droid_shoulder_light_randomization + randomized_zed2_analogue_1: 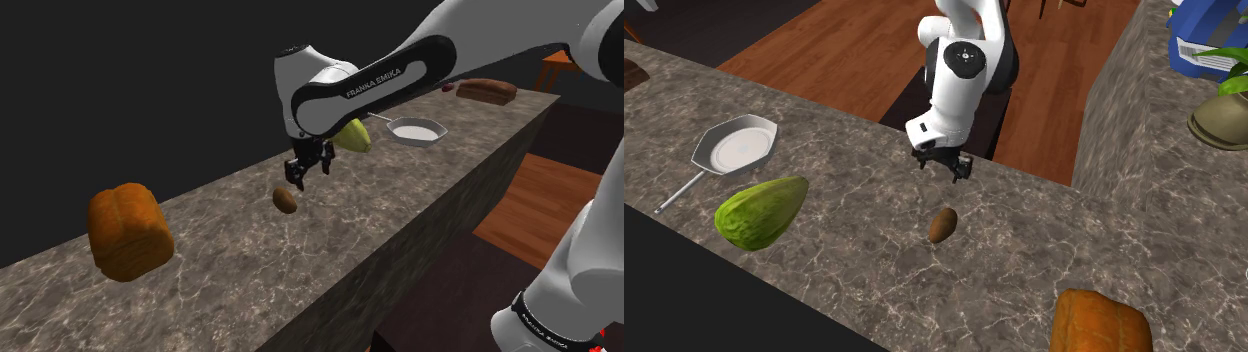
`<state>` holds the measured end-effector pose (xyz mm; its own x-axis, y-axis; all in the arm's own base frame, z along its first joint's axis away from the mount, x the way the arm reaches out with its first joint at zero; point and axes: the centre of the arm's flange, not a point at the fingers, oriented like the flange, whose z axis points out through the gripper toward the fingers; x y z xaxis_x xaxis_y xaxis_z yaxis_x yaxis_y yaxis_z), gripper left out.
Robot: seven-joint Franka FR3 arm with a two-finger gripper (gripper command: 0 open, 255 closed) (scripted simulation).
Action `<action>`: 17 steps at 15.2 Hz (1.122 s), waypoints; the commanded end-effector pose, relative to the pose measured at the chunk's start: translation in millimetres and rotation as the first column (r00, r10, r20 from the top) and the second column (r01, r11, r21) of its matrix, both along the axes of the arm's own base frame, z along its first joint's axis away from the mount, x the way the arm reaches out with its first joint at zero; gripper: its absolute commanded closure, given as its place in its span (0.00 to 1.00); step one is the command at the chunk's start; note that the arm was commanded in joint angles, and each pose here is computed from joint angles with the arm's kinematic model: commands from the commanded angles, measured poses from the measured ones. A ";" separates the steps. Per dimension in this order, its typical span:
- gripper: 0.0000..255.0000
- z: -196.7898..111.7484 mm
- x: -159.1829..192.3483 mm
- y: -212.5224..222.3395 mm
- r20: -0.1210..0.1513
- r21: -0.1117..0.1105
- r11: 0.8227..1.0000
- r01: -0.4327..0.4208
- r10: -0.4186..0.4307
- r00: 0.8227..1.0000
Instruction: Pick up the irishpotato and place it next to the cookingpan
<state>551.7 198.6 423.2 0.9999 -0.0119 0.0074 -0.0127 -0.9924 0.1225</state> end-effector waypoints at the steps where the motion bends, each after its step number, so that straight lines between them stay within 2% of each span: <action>1: 0.00 -12.7 19.5 14.1 0.002 -0.006 1.000 0.015 -0.015 1.000; 8: 0.00 -52.6 90.0 62.2 0.008 -0.024 0.998 0.060 -0.060 0.998; 17: 0.00 -94.2 93.8 58.7 0.008 -0.025 0.998 0.063 -0.063 0.998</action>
<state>644.9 257.8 333.2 0.9971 -0.0742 0.0151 -0.0756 -0.9861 0.1477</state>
